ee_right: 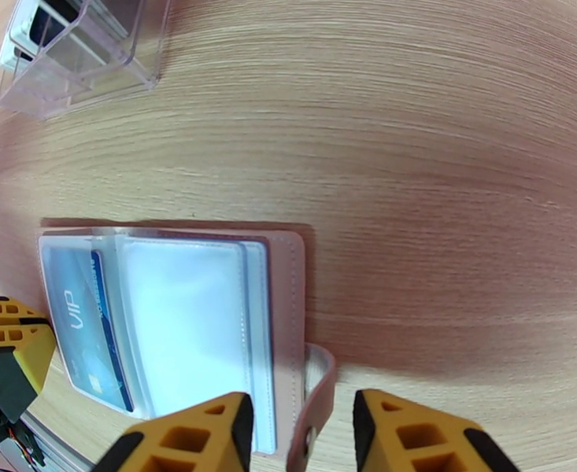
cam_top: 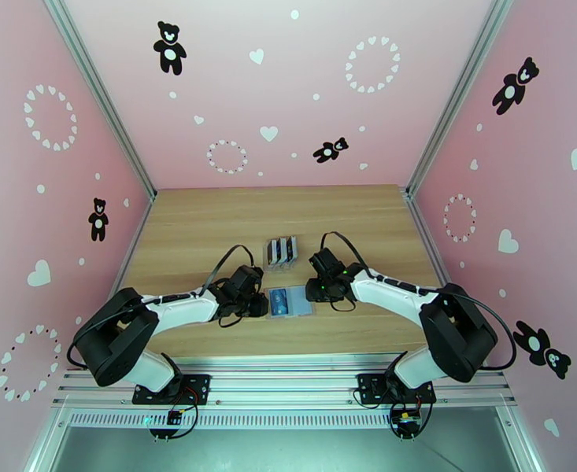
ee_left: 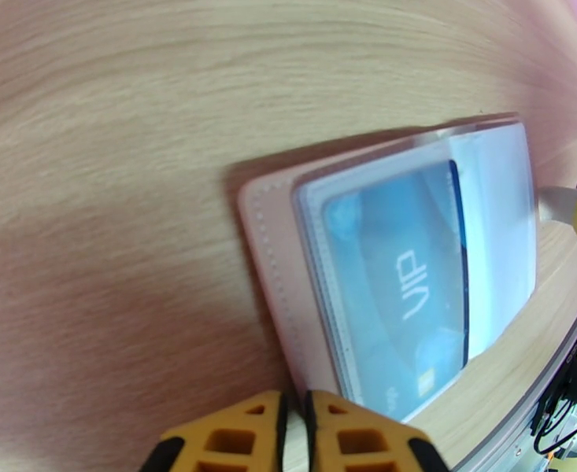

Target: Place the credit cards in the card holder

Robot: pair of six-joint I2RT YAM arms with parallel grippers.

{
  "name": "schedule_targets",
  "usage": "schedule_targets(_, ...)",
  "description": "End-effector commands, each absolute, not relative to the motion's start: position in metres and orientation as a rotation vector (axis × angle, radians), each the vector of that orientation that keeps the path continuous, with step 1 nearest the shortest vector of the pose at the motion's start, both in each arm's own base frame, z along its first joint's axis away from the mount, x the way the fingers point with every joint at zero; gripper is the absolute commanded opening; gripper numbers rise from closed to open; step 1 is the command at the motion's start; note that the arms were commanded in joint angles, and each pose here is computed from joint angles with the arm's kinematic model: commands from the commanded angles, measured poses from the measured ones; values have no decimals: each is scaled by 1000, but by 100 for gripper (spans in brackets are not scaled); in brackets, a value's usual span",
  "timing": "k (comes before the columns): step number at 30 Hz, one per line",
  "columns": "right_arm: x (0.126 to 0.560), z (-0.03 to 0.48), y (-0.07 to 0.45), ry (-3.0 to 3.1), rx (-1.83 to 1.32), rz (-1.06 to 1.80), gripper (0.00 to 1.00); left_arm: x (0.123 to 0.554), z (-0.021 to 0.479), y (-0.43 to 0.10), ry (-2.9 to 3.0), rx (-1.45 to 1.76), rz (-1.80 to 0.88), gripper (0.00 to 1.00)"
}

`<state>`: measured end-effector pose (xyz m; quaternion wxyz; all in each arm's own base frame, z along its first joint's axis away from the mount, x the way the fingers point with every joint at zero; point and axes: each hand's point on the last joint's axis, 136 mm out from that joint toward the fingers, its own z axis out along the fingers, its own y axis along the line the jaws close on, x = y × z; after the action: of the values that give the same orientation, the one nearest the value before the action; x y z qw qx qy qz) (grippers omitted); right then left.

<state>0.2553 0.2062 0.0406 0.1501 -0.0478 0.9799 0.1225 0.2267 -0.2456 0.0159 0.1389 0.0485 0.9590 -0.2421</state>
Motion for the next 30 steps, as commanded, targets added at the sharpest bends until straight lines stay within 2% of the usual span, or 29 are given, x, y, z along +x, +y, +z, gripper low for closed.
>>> schedule_targets(1, 258, 41, 206, 2822, -151, 328, 37, 229, 8, -241, 2802, 122, -662, 18)
schedule_targets(9, 259, 44, 207, 2819, -162, 330, 30, 231, 8, -240, 2806, 117, -658, 18)
schedule_targets(30, 253, 31, 200, 2842, -163, 296, 27, 231, 1, -240, 2810, 86, -679, 18)
